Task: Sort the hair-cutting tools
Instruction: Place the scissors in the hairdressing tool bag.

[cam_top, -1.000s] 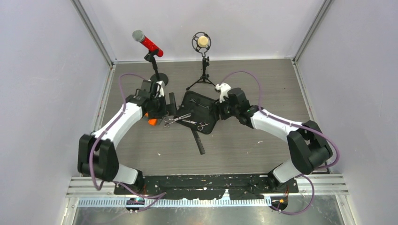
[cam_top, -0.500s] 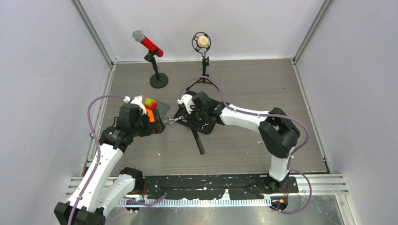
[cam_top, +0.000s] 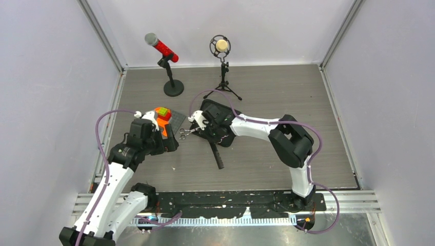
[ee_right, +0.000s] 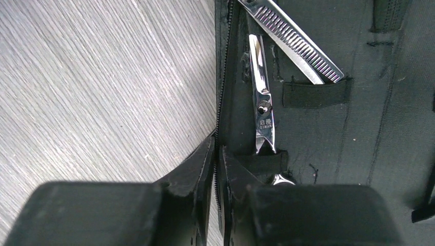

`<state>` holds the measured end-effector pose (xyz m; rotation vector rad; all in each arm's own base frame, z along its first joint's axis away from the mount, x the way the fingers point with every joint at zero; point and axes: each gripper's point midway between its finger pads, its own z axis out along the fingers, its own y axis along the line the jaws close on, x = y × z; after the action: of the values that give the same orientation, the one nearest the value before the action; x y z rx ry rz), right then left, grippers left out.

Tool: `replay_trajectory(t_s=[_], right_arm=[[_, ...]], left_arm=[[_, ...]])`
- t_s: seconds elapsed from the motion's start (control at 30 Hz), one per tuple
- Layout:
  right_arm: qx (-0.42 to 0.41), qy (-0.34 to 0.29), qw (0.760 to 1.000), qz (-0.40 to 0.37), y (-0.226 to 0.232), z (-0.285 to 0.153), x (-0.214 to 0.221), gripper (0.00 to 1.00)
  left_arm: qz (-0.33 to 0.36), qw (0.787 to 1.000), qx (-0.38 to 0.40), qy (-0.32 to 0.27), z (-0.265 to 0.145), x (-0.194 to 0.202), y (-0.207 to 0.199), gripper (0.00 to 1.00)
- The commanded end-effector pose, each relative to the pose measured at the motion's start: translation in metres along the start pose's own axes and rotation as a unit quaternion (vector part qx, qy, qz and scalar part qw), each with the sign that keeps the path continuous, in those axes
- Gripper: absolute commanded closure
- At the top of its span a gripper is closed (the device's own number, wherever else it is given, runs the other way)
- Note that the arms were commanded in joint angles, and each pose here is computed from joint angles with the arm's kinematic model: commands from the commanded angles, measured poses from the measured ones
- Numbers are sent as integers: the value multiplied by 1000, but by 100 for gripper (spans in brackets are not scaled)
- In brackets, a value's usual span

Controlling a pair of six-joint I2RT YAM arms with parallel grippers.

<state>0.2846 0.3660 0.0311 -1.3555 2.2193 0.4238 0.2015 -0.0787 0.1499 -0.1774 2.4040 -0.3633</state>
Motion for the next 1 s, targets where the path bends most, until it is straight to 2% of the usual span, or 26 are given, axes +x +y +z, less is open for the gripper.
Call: replay_trajectory(t_s=[0.0, 0.03, 0.1, 0.33, 0.5, 0.57, 0.7, 0.77, 0.97], right_arm=[[13, 13, 999, -32, -2, -6, -2, 86], [12, 19, 999, -38, 1, -8, 4, 91], [4, 19, 998, -57, 8, -20, 9, 94], [-37, 54, 993, -96, 35, -52, 59, 95], [-46, 42, 993, -104, 45, -74, 75, 93], [-43, 30, 993, -102, 46, -80, 73, 86], [-23, -8, 996, -90, 39, -93, 53, 55], [-10, -28, 997, -65, 29, -101, 44, 46], [47, -101, 992, 57, -21, -130, 35, 34]], left_arm=[[-9, 1000, 4, -3, 2, -1, -2, 2], [-10, 1000, 7, -2, 3, -1, -3, 2], [-14, 1000, 8, 1, 6, 0, -3, 3], [-33, 999, 20, 27, 23, 12, -8, 6], [-53, 996, 34, 55, 38, 31, -10, 10], [-45, 996, 42, 68, 41, 39, -16, 10], [-6, 995, 49, 88, 43, 53, -32, 10], [15, 994, 48, 94, 43, 58, -40, 9], [113, 987, 25, 116, 46, 61, -51, 9]])
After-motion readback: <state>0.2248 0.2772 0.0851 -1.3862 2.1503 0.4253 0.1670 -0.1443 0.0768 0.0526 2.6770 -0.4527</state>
